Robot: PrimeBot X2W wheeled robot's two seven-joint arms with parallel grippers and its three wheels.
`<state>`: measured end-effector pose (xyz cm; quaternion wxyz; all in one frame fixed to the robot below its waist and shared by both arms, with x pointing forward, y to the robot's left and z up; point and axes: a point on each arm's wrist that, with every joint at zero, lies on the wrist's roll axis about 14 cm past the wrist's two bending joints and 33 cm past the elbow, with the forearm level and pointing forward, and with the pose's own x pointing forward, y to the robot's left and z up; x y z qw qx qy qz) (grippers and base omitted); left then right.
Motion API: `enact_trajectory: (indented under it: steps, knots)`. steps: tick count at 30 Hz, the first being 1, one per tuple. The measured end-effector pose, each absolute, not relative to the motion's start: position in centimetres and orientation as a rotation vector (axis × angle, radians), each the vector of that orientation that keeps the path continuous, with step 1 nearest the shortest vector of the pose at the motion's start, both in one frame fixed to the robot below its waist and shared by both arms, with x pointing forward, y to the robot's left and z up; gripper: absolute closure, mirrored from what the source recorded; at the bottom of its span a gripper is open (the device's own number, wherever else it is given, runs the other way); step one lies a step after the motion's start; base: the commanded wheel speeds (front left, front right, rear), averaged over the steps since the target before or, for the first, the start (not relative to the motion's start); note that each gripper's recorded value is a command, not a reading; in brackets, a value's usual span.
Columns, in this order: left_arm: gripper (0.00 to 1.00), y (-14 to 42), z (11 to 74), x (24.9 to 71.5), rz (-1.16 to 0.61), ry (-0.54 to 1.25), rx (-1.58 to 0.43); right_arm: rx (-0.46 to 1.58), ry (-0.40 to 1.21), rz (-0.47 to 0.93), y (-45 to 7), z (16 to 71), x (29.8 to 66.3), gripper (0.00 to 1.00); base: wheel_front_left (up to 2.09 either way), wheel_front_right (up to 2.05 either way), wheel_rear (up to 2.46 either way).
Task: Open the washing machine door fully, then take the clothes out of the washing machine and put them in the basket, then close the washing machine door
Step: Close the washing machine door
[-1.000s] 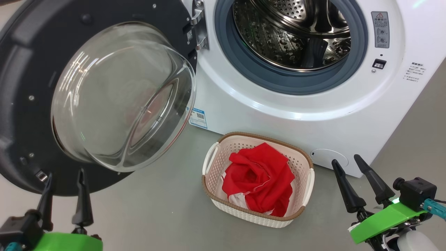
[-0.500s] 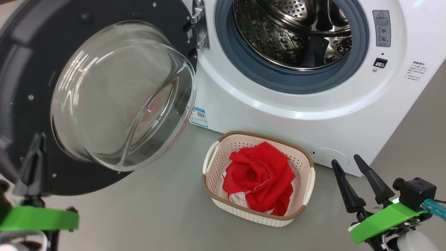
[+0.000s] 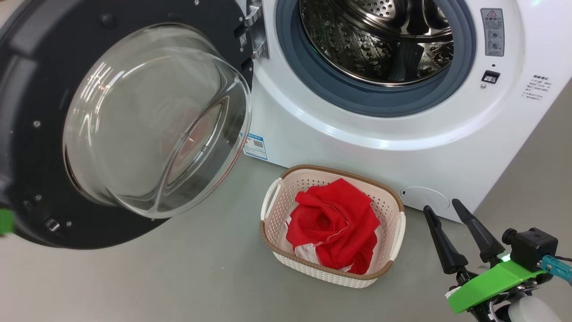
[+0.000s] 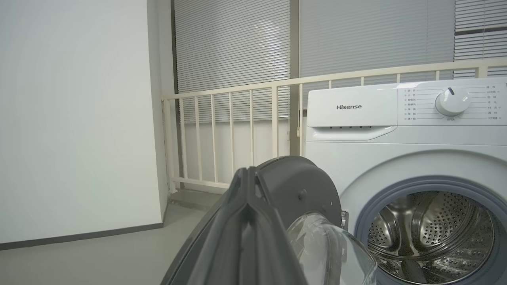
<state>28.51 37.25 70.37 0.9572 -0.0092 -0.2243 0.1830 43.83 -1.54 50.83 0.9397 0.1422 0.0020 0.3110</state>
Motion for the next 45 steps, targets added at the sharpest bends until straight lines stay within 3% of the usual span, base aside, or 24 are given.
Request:
enact_trajectory:
  steps: [4, 13, 24, 36, 45]
  knots:
    - [1.00, 40.0, 71.4, 28.0, 0.419, -0.462, -0.063, 0.290, 0.008, 0.636, -1.5, 50.7, 43.9, 0.00, 0.00, 0.00, 0.00]
    - [1.00, 46.7, 70.7, 28.2, 0.478, -0.482, -0.507, 0.294, 0.025, 0.638, -1.4, 50.0, 43.9, 0.00, 0.00, 0.00, 0.00]
    - [1.00, 50.9, 65.1, 31.1, 0.555, -0.323, -0.889, 0.293, 0.041, 0.628, -1.9, 49.2, 44.5, 0.00, 0.00, 0.00, 0.00]
    - [1.00, 51.0, 60.0, 33.0, 0.558, -0.155, -1.147, 0.298, 0.056, 0.586, -3.4, 48.4, 44.9, 0.00, 0.00, 0.00, 0.00]
    - [1.00, 48.9, 58.7, 33.5, 0.462, -0.017, -1.210, 0.297, 0.050, 0.588, -3.3, 48.7, 44.9, 0.00, 0.00, 0.00, 0.00]
